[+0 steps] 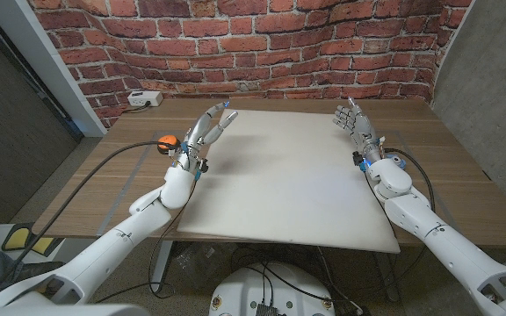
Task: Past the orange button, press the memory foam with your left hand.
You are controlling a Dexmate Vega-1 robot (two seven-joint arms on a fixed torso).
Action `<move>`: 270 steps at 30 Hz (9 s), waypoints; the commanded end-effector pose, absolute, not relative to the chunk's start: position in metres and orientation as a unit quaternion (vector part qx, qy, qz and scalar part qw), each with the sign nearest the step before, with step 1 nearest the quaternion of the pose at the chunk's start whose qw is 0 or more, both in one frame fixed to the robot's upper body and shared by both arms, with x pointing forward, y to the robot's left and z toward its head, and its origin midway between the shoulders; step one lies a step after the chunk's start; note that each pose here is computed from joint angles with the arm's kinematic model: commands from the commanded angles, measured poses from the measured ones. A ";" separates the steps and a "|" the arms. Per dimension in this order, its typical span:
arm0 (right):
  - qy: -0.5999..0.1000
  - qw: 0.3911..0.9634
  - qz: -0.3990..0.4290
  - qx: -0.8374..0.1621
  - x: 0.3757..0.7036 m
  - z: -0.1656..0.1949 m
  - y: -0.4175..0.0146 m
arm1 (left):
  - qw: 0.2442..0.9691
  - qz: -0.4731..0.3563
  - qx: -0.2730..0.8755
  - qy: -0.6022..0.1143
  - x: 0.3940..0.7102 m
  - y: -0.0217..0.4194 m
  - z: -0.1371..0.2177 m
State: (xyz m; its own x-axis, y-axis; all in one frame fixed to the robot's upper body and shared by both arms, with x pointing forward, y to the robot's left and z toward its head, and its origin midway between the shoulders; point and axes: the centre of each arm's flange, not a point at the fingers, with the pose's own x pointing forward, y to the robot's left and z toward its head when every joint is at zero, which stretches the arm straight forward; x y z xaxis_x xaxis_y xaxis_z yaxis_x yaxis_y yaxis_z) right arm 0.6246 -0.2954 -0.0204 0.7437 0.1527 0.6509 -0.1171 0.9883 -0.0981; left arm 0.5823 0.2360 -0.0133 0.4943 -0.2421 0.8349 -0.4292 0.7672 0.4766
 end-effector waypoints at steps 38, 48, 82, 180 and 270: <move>-0.347 0.935 0.068 -0.029 0.608 -0.028 -0.301 | 0.680 0.055 0.578 -0.448 0.568 0.186 -0.008; -0.346 0.936 0.067 -0.024 0.610 -0.031 -0.301 | 0.671 0.047 0.604 -0.427 0.572 0.181 -0.007; -0.347 0.936 0.062 -0.014 0.610 -0.035 -0.309 | 0.671 0.004 0.635 -0.382 0.592 0.151 -0.031; -0.326 0.943 0.058 -0.022 0.606 -0.039 -0.311 | 0.650 -0.046 0.694 -0.307 0.630 0.135 -0.078; -0.351 0.934 0.064 -0.003 0.602 -0.042 -0.313 | 0.670 0.021 0.664 -0.331 0.613 0.136 -0.049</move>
